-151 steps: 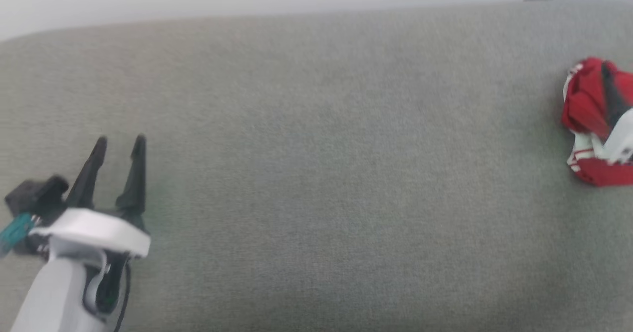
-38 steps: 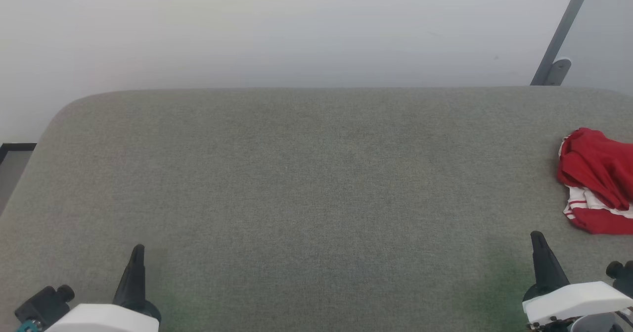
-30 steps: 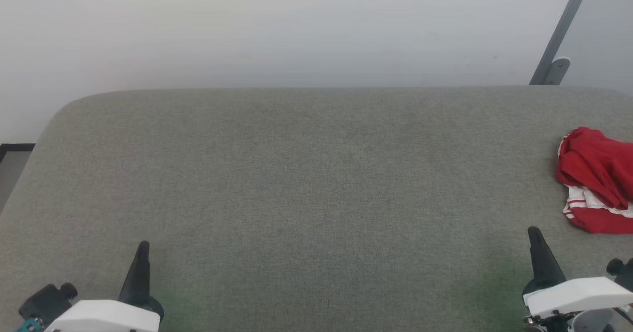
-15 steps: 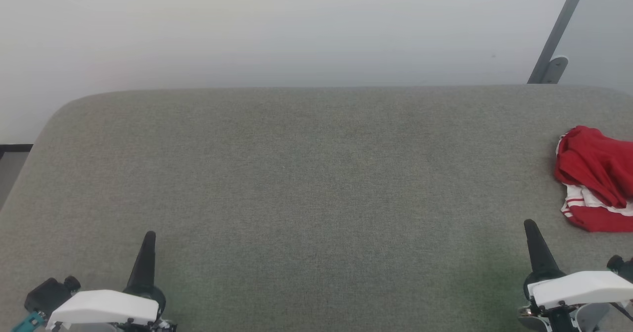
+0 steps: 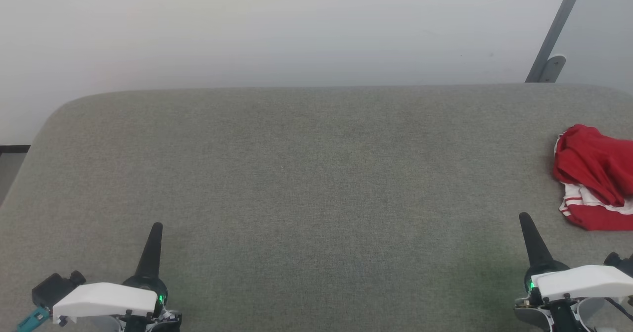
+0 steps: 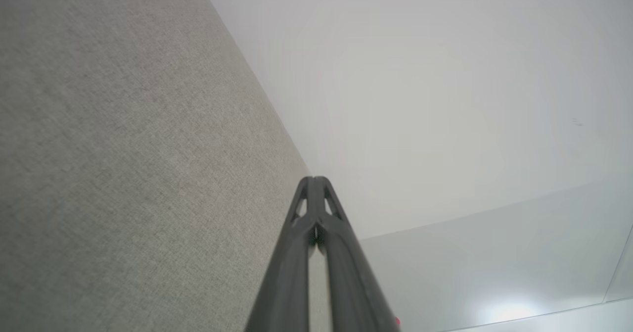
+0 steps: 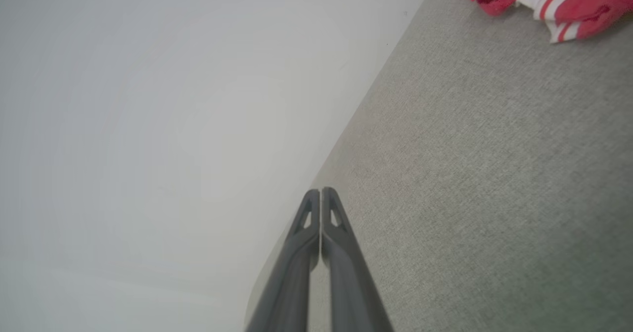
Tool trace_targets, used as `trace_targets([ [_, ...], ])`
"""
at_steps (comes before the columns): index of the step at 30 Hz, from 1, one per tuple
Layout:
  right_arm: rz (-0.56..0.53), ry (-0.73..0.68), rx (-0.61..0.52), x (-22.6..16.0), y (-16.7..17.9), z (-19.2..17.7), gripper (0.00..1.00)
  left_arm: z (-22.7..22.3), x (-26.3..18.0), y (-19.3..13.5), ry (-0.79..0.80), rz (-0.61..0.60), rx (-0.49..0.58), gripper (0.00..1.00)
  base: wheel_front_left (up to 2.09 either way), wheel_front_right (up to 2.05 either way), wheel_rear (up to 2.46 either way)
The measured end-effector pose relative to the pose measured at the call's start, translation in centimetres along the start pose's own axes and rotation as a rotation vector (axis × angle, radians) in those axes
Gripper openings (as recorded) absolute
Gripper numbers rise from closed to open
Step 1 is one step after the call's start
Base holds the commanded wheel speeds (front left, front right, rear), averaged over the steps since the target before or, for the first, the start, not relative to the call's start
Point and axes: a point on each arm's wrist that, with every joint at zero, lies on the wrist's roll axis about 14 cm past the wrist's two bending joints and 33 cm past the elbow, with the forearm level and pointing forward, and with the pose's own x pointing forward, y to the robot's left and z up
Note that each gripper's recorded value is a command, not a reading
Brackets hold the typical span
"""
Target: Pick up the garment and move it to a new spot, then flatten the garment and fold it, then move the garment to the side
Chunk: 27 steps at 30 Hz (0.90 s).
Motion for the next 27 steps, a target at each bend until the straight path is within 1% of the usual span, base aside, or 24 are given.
trace_targets([
  [27,0.037,0.012,0.232,0.5,1.3,-0.1,0.0,-1.2,0.8,-1.5,0.037,-0.038,-0.215,0.0,0.0,0.0,0.0],
])
